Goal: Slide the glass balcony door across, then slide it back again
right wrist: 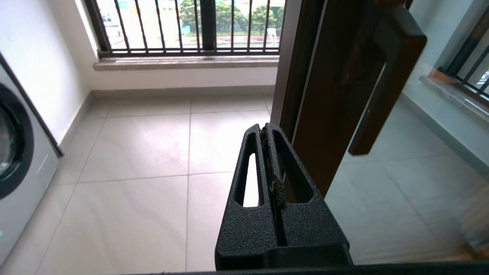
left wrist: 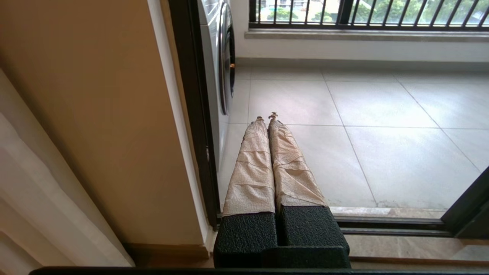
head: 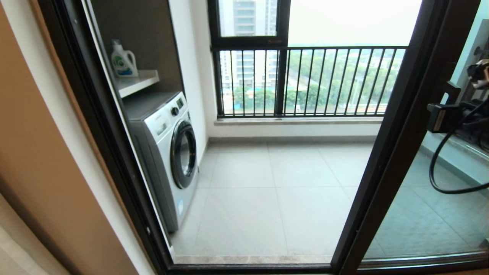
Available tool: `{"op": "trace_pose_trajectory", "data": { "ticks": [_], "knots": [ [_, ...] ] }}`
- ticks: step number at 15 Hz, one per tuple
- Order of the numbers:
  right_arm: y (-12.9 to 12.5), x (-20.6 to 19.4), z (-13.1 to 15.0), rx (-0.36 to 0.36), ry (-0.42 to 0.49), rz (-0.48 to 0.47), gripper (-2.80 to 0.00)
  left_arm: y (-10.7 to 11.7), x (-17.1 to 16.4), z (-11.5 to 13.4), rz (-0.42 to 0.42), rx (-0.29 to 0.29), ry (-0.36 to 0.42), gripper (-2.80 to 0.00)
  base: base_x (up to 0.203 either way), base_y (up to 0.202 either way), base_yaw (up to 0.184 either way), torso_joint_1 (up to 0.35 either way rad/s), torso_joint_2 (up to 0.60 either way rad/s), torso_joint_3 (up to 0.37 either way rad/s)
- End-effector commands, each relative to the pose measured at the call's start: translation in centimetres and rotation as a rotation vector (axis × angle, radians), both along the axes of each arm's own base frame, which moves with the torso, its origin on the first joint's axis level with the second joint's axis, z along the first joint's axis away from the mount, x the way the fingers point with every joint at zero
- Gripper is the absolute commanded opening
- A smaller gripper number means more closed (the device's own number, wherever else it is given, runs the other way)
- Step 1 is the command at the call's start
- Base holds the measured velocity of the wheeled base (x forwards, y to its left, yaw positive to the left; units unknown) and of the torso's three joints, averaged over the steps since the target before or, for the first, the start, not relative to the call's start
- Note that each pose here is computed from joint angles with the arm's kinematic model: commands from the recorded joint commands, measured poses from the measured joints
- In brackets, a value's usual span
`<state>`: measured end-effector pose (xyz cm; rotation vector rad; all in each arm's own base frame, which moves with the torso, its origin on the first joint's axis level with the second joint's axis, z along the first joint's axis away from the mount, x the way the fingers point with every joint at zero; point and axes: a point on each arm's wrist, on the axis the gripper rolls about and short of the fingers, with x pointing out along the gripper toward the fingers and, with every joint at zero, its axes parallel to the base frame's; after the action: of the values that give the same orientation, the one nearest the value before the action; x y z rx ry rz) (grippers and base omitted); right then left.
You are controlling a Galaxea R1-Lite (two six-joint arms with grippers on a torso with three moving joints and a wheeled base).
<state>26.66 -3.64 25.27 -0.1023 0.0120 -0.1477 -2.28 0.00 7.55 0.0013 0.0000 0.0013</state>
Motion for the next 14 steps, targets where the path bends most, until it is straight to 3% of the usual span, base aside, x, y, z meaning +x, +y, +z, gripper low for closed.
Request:
{"op": "trace_pose_trajectory", "data": {
  "ticks": [1, 6, 10, 14],
  "knots": [
    [0.9, -5.5, 1.7, -0.012, -0.088, 0.007, -2.8, 0.0, 0.0, 0.0, 0.0, 0.0, 0.002, -2.8, 0.0, 0.0, 0.0, 0.0, 0.0, 0.0],
    [2.4, -17.2, 3.0, -0.019, -0.146, 0.008, -2.8, 0.0, 0.0, 0.0, 0.0, 0.0, 0.002, -2.8, 0.0, 0.0, 0.0, 0.0, 0.0, 0.0],
    [3.5, -25.9, 1.5, -0.025, -0.171, 0.012, -2.8, 0.0, 0.0, 0.0, 0.0, 0.0, 0.002, -2.8, 0.0, 0.0, 0.0, 0.0, 0.0, 0.0],
    [4.2, -31.8, -0.3, -0.032, -0.238, 0.056, -2.8, 0.0, 0.0, 0.0, 0.0, 0.0, 0.002, -2.8, 0.0, 0.0, 0.0, 0.0, 0.0, 0.0]
  ]
}}
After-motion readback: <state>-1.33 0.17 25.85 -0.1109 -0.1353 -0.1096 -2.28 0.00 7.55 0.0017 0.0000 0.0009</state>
